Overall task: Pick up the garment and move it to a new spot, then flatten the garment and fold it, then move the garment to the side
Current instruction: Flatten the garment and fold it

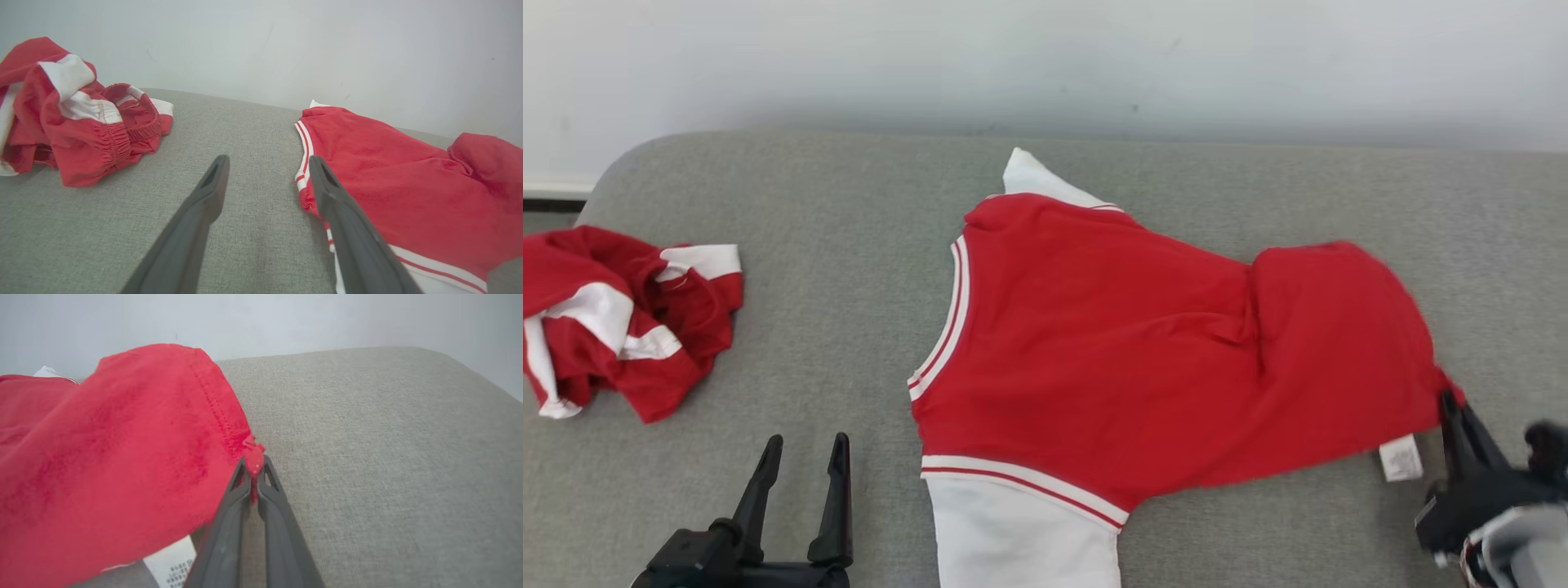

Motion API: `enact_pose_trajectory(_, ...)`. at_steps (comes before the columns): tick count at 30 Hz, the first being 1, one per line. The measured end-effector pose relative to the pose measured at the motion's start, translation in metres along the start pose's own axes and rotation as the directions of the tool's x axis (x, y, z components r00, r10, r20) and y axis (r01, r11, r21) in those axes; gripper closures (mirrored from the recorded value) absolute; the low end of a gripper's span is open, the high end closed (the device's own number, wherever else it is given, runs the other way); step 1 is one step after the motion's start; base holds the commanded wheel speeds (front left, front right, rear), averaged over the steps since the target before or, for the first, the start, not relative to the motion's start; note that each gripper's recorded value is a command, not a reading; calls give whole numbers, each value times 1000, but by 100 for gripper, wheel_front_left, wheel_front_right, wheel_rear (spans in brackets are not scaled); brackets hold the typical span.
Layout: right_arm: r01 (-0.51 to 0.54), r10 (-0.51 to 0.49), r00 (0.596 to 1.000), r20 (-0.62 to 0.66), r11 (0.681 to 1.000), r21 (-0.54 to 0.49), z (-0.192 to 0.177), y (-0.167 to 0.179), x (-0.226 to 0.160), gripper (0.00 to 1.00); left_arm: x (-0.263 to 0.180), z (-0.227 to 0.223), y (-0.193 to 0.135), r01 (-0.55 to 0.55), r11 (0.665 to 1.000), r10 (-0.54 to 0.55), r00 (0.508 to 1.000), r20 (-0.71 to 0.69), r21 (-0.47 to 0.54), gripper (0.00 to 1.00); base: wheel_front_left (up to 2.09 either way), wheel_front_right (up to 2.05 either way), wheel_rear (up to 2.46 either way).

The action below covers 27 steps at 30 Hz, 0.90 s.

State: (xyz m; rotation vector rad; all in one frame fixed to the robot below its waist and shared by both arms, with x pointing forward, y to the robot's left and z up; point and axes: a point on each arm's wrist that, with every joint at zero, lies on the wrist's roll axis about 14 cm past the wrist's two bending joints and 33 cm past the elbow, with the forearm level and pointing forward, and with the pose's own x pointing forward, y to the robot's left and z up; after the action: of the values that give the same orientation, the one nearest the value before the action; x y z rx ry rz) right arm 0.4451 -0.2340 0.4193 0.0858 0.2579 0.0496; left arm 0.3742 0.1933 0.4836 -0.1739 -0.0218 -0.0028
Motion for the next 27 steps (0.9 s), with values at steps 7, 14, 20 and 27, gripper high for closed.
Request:
enact_pose_trajectory(7,80,-82,996,19,992,102,-17,-20,-56,100,1,2,-12,34,999,-34,999,8,-8,0,0,0,0)
enact_pose_trajectory(14,111,-119,989,89,990,91,-5,-26,-82,0,2,6,-21,63,998,-63,998,23,-8,0,0,0,0)
enact_pose_trajectory(20,66,-66,967,245,998,9,42,-6,-87,0,-2,17,-20,63,998,-63,997,52,1,0,0,0,0)
enact_pose_trajectory(27,-18,37,919,393,998,-53,88,35,-97,0,-13,26,-9,38,999,-39,996,75,13,0,0,0,0)
